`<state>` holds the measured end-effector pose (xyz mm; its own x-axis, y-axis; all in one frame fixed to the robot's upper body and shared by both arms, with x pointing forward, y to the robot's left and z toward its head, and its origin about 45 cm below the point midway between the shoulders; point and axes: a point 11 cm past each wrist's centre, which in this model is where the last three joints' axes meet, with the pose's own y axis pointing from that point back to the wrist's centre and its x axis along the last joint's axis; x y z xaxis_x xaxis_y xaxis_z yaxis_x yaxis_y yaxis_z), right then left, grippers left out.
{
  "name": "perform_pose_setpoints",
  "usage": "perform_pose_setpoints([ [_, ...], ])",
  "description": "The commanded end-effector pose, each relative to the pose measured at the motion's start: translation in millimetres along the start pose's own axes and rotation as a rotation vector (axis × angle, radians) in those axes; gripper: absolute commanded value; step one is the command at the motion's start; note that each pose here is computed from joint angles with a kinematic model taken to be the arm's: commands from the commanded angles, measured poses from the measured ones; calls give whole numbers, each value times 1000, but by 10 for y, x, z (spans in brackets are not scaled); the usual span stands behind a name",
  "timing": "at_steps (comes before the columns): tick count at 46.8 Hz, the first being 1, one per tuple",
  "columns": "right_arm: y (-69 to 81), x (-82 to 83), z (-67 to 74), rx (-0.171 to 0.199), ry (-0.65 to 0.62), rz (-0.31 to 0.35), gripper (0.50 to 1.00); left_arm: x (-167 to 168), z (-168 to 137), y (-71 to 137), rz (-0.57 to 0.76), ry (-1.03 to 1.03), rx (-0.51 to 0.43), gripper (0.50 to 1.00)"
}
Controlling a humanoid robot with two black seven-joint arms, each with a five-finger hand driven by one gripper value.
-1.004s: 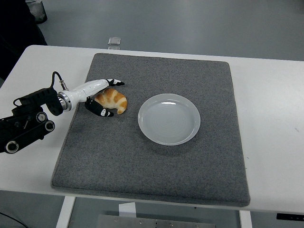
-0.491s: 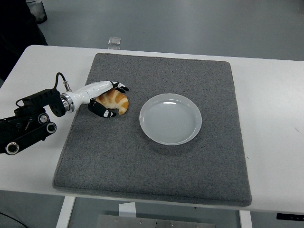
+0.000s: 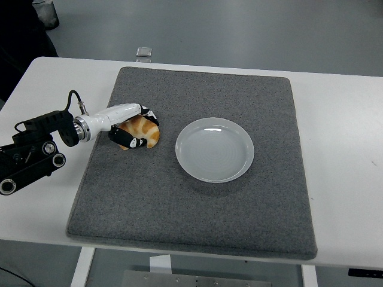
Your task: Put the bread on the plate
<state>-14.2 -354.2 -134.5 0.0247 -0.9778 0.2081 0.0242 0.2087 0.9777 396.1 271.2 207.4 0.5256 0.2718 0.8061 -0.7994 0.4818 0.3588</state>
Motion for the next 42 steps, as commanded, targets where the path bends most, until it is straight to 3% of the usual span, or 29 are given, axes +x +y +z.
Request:
perform_pose_setpoints([
  [1, 0, 0, 0, 0, 0, 0, 952, 64, -12, 23, -13, -11, 4, 500],
  [16, 0, 0, 0, 0, 0, 0, 952, 294, 102, 85, -20, -44, -25, 500],
  [28, 0, 0, 0, 0, 0, 0, 952, 902, 230, 195, 42, -125, -33, 500],
  [42, 0, 0, 0, 0, 0, 0, 952, 1560, 587, 335, 41, -138, -97, 500],
])
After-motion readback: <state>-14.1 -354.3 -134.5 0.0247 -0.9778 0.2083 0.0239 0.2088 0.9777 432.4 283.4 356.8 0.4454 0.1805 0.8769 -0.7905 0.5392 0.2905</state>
